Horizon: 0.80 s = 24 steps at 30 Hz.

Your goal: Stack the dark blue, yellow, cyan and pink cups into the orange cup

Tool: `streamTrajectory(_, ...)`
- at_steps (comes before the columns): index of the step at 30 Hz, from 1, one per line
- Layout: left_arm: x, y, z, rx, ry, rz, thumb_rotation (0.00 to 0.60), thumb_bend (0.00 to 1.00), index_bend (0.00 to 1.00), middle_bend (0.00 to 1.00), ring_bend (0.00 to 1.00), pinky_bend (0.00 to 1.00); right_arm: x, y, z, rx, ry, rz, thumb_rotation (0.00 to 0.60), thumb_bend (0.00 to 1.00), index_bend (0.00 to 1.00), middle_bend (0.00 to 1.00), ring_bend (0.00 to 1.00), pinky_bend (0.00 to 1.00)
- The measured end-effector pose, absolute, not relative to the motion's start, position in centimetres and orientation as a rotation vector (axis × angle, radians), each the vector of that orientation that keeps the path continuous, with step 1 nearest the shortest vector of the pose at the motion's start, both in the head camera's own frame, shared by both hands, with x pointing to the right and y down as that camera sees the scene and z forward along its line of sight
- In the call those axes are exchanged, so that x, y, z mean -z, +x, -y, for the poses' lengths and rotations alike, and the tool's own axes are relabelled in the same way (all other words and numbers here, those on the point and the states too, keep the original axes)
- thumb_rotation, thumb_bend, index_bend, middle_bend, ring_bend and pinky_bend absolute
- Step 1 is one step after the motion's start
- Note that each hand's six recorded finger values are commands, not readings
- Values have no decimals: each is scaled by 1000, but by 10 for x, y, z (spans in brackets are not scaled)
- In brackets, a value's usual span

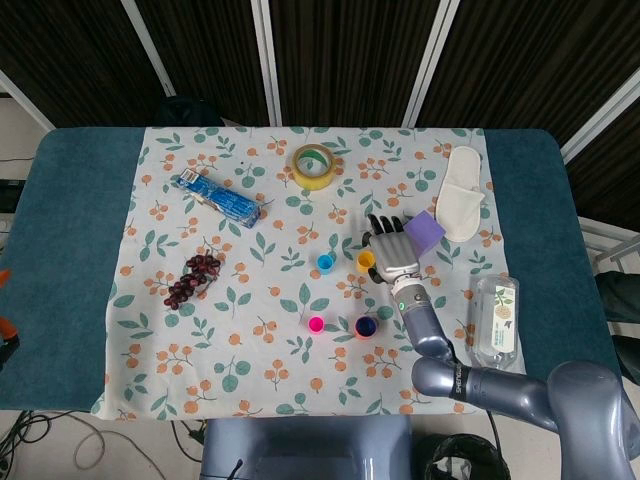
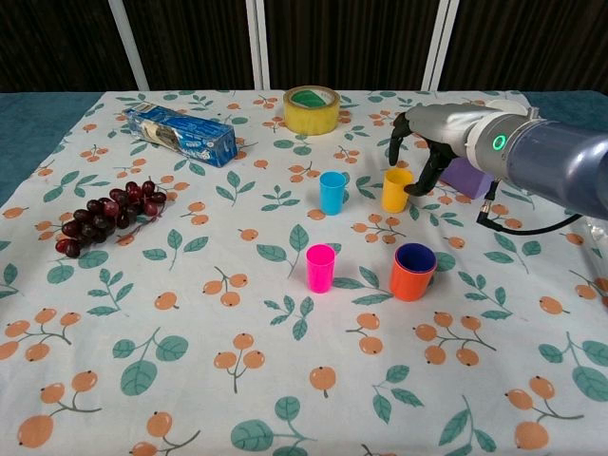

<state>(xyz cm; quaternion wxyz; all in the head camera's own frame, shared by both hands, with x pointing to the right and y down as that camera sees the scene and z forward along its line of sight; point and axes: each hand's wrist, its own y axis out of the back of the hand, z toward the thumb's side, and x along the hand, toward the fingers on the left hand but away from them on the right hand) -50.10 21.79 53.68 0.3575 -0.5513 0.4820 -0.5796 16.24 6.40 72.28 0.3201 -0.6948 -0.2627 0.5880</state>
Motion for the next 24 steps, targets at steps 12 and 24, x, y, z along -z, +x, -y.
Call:
streamTrajectory(12, -536, -502, -218, 1496, -1421, -1249, 600, 798, 151, 26, 0, 0, -725, 156, -64, -1545, -1828, 691, 600, 400, 415, 0, 0, 0)
streamTrajectory(24, -536, -502, -217, 1497, -1420, -1249, 600, 797, 152, 26, 0, 0, -725, 157, -62, -1546, -1829, 705, 600, 401, 452, 0, 0, 0)
